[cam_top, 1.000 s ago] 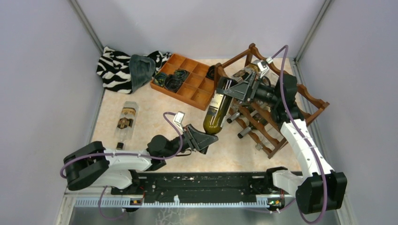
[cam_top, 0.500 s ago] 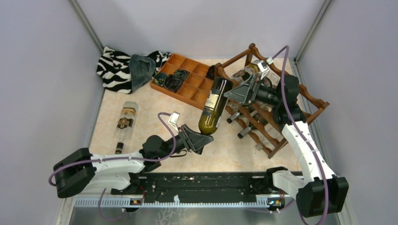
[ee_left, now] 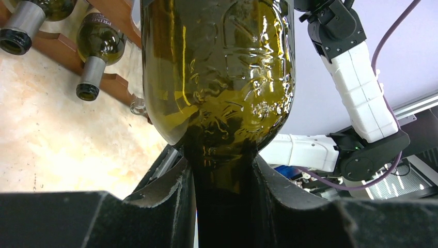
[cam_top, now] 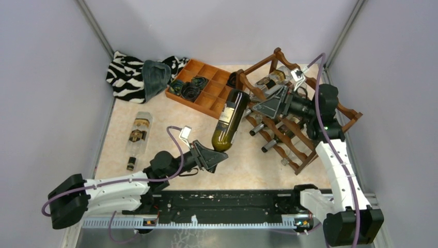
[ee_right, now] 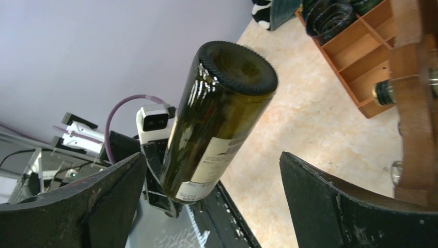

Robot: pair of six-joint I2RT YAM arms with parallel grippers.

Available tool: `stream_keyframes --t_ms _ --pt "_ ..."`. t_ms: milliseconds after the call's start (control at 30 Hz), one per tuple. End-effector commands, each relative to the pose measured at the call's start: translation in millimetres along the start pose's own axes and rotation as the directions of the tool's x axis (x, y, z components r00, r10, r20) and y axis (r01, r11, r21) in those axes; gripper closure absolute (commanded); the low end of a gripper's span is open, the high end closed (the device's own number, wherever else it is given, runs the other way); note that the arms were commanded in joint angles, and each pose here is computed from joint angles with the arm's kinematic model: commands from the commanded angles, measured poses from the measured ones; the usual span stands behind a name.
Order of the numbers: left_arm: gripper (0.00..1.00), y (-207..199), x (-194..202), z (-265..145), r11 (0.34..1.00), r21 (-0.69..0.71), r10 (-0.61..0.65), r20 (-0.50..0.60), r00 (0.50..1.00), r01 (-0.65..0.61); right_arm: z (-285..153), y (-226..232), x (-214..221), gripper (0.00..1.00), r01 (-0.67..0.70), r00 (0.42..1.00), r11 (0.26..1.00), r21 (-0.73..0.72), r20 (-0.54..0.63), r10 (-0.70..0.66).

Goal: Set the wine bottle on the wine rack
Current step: Pick up the wine bottle from the center of the board.

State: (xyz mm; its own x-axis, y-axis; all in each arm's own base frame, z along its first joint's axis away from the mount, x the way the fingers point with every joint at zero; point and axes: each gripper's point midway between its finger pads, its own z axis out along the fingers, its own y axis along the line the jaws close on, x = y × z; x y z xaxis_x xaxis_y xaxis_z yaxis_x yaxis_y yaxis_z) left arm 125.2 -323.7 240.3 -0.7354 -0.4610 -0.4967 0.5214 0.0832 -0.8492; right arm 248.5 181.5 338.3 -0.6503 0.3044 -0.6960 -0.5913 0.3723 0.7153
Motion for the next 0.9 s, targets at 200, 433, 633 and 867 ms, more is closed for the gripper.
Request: stream_keyframes --t_ms 200,433,633,867 --pt "1.0 -47 -11 -21 0.991 0.137 0.014 -0.014 1.0 -0.012 -36 18 -41 0.02 0.282 0.955 0.958 0.04 0.084 -0.285" --pt "1.0 -45 4 -39 0.995 0.098 -0.018 -0.117 0.993 0.029 -55 15 -65 0.02 0.357 0.926 0.931 0.082 0.104 -0.364" --pt "1.0 -49 21 -41 0.99 0.129 -0.023 -0.217 0.976 0.052 -62 5 -80 0.02 0.365 0.917 0.92 0.14 0.113 -0.381" --pt "1.0 -46 35 -34 0.987 0.151 -0.001 -0.343 0.939 0.056 -70 -6 -93 0.02 0.347 0.918 0.92 0.183 0.133 -0.373"
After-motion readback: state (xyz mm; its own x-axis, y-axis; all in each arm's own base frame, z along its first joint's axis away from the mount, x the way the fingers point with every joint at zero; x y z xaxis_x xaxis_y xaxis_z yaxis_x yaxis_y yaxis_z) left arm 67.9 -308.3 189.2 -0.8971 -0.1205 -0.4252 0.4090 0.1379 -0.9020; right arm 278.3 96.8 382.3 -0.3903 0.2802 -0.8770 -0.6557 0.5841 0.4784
